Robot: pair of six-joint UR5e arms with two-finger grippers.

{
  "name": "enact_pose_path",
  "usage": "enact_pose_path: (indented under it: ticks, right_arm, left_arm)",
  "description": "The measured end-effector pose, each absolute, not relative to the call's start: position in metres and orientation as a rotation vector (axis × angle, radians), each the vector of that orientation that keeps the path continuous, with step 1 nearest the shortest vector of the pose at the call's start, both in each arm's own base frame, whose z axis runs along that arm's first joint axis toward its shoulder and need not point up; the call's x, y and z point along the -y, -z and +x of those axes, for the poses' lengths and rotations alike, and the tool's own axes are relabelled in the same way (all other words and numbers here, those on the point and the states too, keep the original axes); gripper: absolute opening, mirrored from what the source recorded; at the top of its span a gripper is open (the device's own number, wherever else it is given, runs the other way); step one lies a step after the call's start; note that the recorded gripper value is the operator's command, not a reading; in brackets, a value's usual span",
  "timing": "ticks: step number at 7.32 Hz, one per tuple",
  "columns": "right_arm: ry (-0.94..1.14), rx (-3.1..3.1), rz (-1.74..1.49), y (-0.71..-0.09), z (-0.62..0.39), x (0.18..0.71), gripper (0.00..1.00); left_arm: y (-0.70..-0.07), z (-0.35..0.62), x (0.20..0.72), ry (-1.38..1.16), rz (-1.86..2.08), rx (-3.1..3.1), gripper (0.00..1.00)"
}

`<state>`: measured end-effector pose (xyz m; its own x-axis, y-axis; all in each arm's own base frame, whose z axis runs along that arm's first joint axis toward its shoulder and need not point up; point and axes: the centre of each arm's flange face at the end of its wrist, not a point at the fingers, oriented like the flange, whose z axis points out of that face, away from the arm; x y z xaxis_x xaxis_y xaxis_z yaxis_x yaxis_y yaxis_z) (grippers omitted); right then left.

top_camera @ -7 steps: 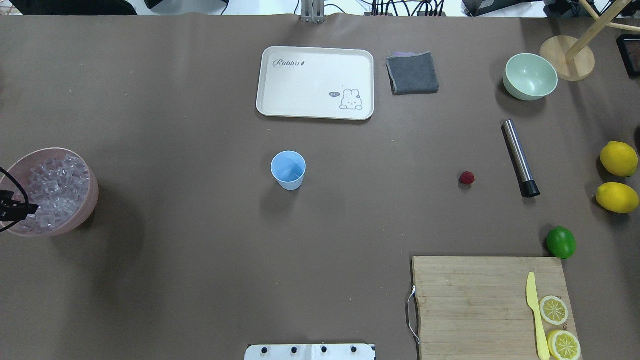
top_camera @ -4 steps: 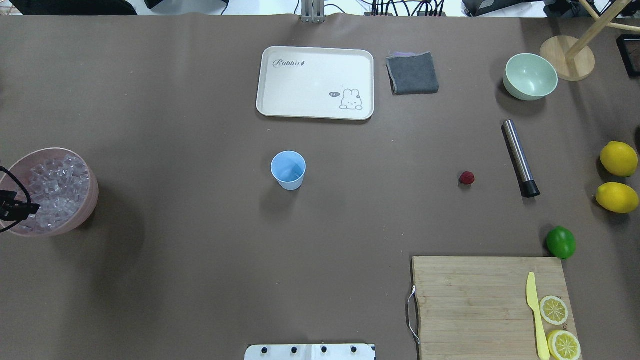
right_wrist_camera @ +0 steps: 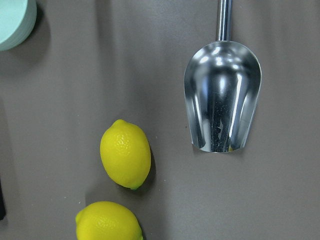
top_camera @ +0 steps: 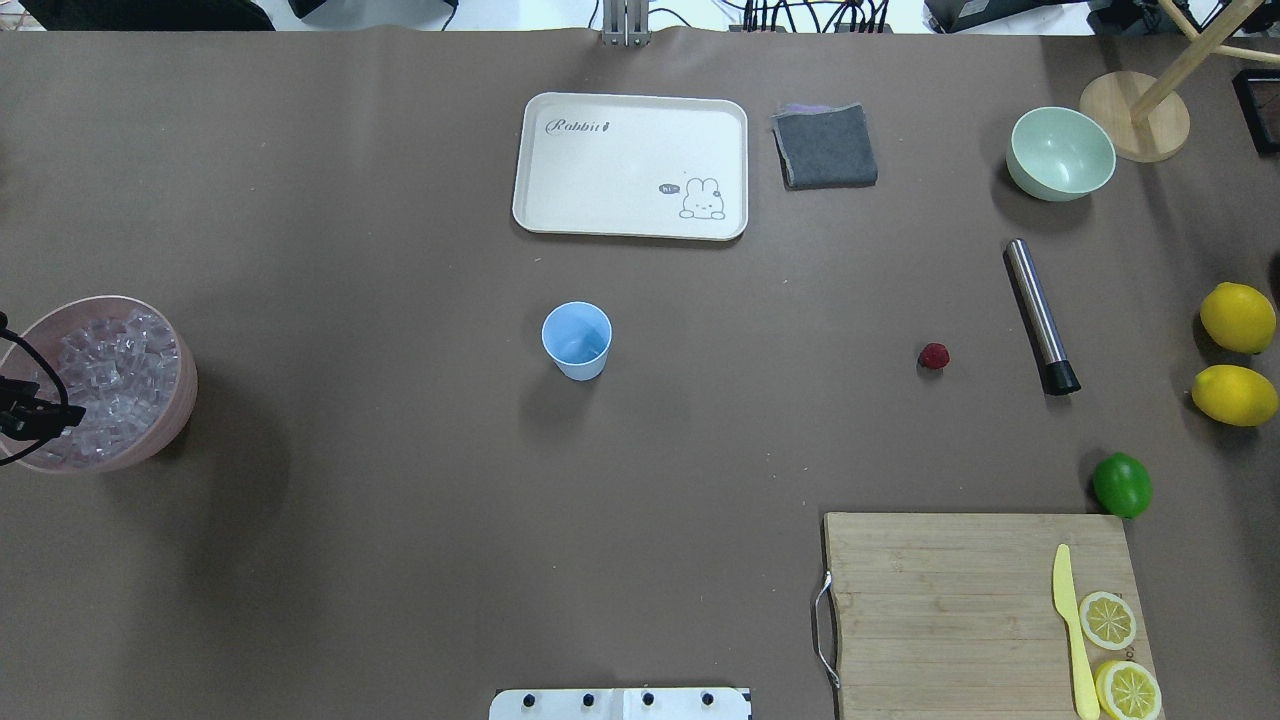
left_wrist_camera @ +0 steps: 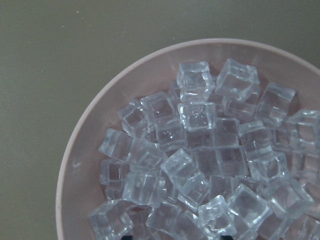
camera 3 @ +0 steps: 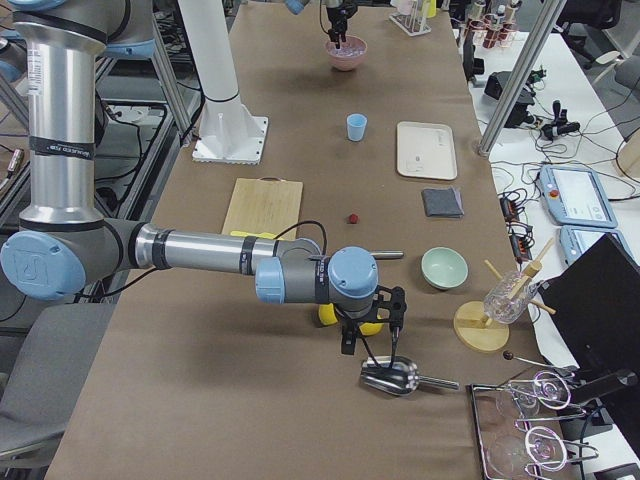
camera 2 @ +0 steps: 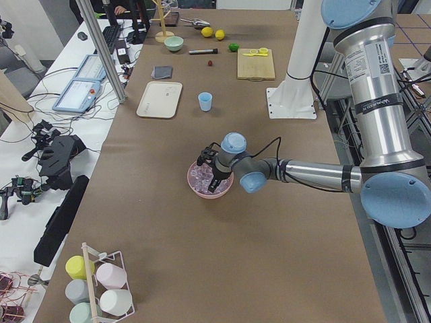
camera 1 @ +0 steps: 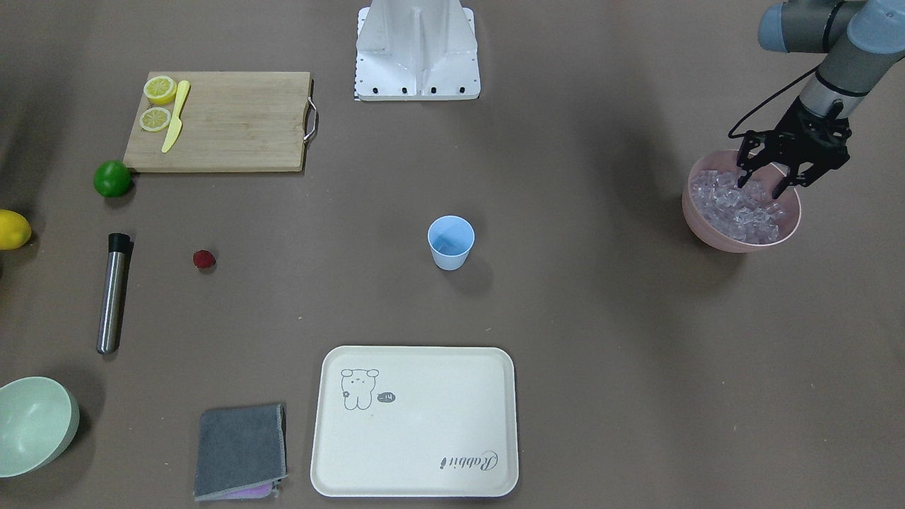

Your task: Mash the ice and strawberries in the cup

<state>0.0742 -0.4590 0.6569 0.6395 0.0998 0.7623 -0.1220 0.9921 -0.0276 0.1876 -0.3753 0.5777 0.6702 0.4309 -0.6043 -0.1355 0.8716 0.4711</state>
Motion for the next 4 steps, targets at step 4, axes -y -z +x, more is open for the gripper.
enact_pose_path:
  ticks: [4]
  right_arm:
    - [-0.132,0.868,0.029,-0.6549,0.0745,0.4597,1.00]
  left_arm:
    - [-0.5845,0.1892,0.3747,-0.336,0.398,-0.772,0.66]
